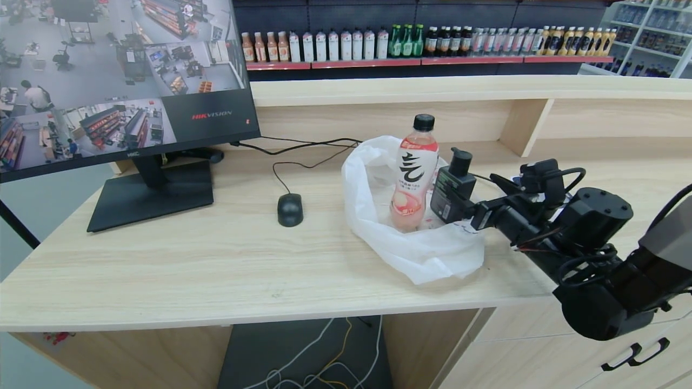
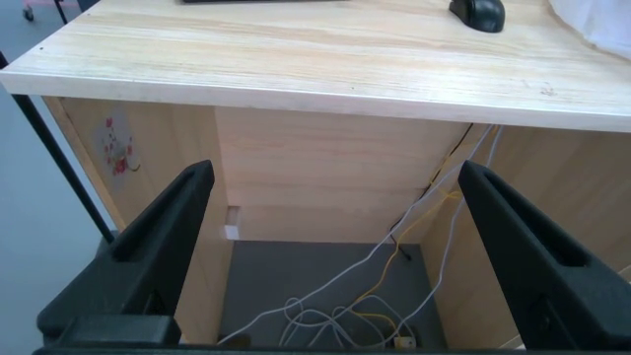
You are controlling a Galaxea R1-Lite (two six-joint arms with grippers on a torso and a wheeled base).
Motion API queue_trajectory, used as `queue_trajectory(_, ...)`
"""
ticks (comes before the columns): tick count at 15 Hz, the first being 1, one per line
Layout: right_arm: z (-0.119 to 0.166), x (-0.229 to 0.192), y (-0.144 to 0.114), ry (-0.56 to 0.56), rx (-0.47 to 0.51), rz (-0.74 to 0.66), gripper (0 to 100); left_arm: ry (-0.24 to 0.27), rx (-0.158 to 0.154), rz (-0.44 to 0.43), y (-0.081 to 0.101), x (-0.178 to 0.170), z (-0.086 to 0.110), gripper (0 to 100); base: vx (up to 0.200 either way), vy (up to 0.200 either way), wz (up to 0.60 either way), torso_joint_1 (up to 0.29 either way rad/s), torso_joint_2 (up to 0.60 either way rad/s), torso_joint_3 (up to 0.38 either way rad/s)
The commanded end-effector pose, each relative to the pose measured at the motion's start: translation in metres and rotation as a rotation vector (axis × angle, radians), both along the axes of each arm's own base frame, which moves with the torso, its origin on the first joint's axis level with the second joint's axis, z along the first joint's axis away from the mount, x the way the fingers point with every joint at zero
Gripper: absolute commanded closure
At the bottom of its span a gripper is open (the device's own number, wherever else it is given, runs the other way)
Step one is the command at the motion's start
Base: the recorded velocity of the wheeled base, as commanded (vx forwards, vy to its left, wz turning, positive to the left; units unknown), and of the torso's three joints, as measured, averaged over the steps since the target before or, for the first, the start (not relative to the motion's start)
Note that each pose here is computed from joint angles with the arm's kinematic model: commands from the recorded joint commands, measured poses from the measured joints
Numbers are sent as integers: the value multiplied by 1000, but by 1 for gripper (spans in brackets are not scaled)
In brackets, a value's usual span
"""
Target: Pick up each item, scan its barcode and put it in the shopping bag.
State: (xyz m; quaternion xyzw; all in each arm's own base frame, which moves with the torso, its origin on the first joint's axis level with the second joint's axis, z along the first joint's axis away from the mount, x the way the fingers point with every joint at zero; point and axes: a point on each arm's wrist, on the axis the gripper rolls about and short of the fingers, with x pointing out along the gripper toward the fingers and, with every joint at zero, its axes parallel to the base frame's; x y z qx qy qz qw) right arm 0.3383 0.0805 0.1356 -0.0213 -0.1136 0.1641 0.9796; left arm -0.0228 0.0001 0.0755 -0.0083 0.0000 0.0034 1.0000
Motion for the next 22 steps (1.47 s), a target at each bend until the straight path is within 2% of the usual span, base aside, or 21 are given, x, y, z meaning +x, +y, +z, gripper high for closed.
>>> queue_trajectory(1, 20, -28, -7, -29, 7, 0, 0, 0, 0, 1, 0, 0, 0, 0, 0, 0, 0, 0, 0, 0)
queue_trajectory(4, 39, -68, -16, -56, 12, 1, 0, 0, 0, 1, 0, 0, 0, 0, 0, 0, 0, 0, 0, 0)
queue_trajectory(5, 46, -101, -24, -63, 15, 0, 0, 0, 0, 1, 0, 0, 0, 0, 0, 0, 0, 0, 0, 0)
queue_trajectory(9, 36, -187, -43, -45, 2, 0, 0, 0, 0, 1, 0, 0, 0, 0, 0, 0, 0, 0, 0, 0)
queue_trajectory(10, 36, -209, -48, -79, 13, -12, 0, 0, 0, 1, 0, 0, 0, 0, 0, 0, 0, 0, 0, 0)
queue_trajectory(12, 43, -218, -51, -129, 35, -46, 0, 0, 0, 1, 0, 0, 0, 0, 0, 0, 0, 0, 0, 0)
queue_trajectory(14, 40, -237, -57, -67, 31, -120, 0, 0, 0, 1, 0, 0, 0, 0, 0, 0, 0, 0, 0, 0)
queue_trajectory(18, -1, -312, -74, 113, -92, -119, 0, 0, 1, 1, 0, 0, 0, 0, 0, 0, 0, 0, 0, 0)
queue_trajectory(20, -26, -347, -82, 146, -105, -101, 0, 0, 0, 1, 0, 0, 0, 0, 0, 0, 0, 0, 0, 0)
queue_trajectory(22, -43, -355, -84, 179, -118, -104, 0, 0, 0, 1, 0, 0, 0, 0, 0, 0, 0, 0, 0, 0)
